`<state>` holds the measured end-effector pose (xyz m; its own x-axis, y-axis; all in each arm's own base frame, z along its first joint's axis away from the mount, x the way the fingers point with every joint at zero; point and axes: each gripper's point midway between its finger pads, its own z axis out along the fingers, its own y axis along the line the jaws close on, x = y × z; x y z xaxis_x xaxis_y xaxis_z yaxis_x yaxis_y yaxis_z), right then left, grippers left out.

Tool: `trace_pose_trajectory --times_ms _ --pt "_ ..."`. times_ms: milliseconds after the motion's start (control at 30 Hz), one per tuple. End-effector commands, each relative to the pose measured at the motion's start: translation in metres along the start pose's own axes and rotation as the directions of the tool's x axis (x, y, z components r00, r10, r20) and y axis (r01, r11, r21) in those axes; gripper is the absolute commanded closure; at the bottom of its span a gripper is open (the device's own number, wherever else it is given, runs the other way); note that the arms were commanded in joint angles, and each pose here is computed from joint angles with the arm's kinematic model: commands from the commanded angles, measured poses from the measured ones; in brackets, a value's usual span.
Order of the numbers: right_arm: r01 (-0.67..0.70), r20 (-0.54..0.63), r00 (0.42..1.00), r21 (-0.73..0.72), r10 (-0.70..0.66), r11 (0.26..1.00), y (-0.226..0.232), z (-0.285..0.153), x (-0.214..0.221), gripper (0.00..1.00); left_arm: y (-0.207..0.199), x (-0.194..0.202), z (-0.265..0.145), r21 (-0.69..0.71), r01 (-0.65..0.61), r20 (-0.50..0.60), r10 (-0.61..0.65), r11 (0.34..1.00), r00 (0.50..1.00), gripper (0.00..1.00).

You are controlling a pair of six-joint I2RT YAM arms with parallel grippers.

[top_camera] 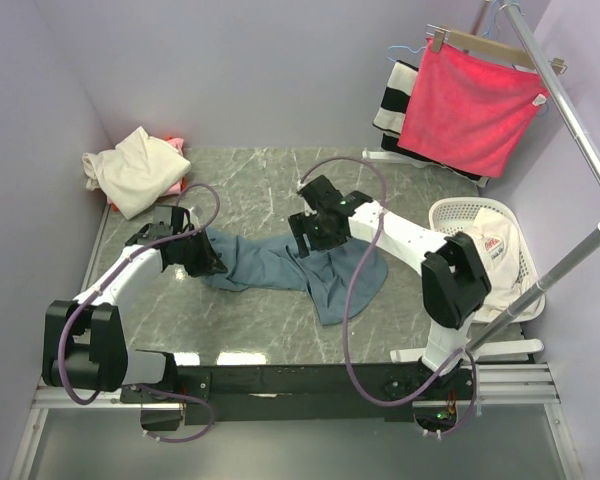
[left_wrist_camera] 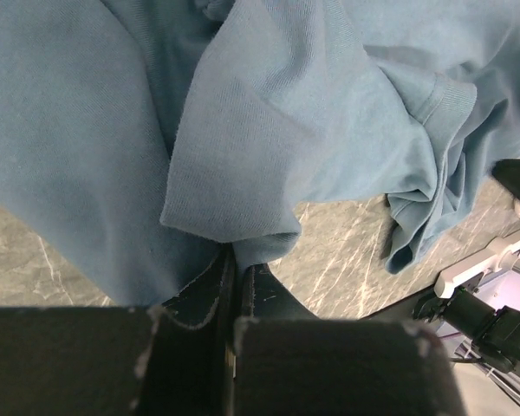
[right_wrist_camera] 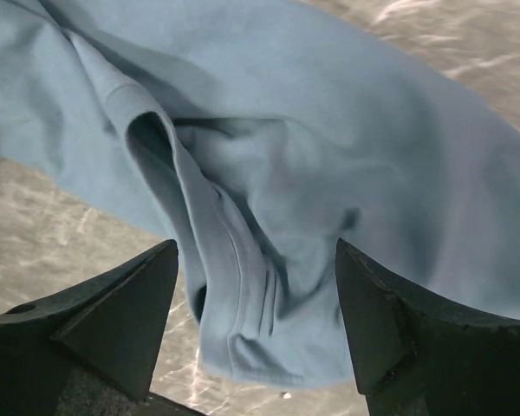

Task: Fold and stack the t-shirts

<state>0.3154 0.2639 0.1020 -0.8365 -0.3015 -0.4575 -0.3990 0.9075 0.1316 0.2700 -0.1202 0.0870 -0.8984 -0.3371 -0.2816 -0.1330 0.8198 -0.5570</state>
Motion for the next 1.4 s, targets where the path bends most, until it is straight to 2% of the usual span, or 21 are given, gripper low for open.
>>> trace_pose_trajectory --times_ms 0,433,700,767,833,867,933,967,1033,1100,1167,1233,1367 --pt "0.076 0.063 0.996 -0.113 -0.069 0.991 0.023 0.003 -0.028 0.2 -0.01 -0.013 0.0 0.027 -0.028 0.037 0.027 0.999 0.999 0.98" --pt "0.15 0.078 0.988 -0.276 -0.134 0.949 0.06 0.015 -0.04 0.2 -0.008 -0.015 0.008 0.029 -0.03 0.029 0.029 0.999 0.999 0.98" --pt "0.187 0.042 0.982 -0.312 -0.183 0.931 0.067 0.053 -0.044 0.21 -0.007 -0.016 0.01 0.027 -0.028 0.034 0.028 0.999 0.999 0.99" --pt "0.196 0.021 0.98 -0.32 -0.2 0.927 0.067 0.061 -0.042 0.27 -0.005 -0.014 0.011 0.025 -0.027 0.028 0.027 0.999 0.999 0.99" --pt "0.197 -0.002 0.978 -0.296 -0.206 0.935 0.063 0.067 -0.043 0.45 -0.004 -0.014 0.012 0.023 -0.025 0.023 0.024 0.999 0.999 0.99" --pt "0.196 -0.011 0.978 -0.284 -0.208 0.939 0.06 0.066 -0.042 0.69 -0.004 -0.013 0.012 0.022 -0.026 0.022 0.025 0.999 0.999 0.99" --pt "0.202 0.028 0.979 -0.278 -0.202 0.939 0.059 0.056 -0.047 0.94 -0.002 -0.013 0.013 0.015 -0.025 0.021 0.025 1.0 0.999 0.99" --pt "0.203 0.046 0.979 -0.265 -0.198 0.943 0.057 0.051 -0.049 1.0 -0.001 -0.013 0.014 0.011 -0.025 0.02 0.025 1.0 0.999 0.99" --pt "0.203 0.108 0.977 -0.234 -0.182 0.951 0.054 0.025 -0.059 1.0 -0.001 -0.016 0.012 0.005 -0.031 0.029 0.03 1.0 0.999 0.99" --pt "0.188 0.177 0.971 -0.143 -0.161 0.972 0.038 0.003 -0.072 1.0 -0.002 -0.025 0.008 -0.014 -0.045 0.059 0.046 0.999 0.997 0.99" --pt "0.162 0.292 0.948 -0.09 -0.129 0.983 0.028 -0.041 -0.088 1.0 -0.002 -0.035 0.003 -0.043 -0.06 0.092 0.064 0.997 0.994 0.99" --pt "0.102 0.412 0.907 -0.017 -0.086 0.995 0.009 -0.087 -0.099 1.0 -0.009 -0.052 -0.006 -0.06 -0.087 0.139 0.095 0.994 0.986 0.99" --pt "-0.005 0.565 0.824 0.077 -0.04 0.997 -0.023 -0.157 -0.101 1.0 -0.028 -0.093 -0.026 -0.073 -0.137 0.248 0.151 0.988 0.957 0.99"
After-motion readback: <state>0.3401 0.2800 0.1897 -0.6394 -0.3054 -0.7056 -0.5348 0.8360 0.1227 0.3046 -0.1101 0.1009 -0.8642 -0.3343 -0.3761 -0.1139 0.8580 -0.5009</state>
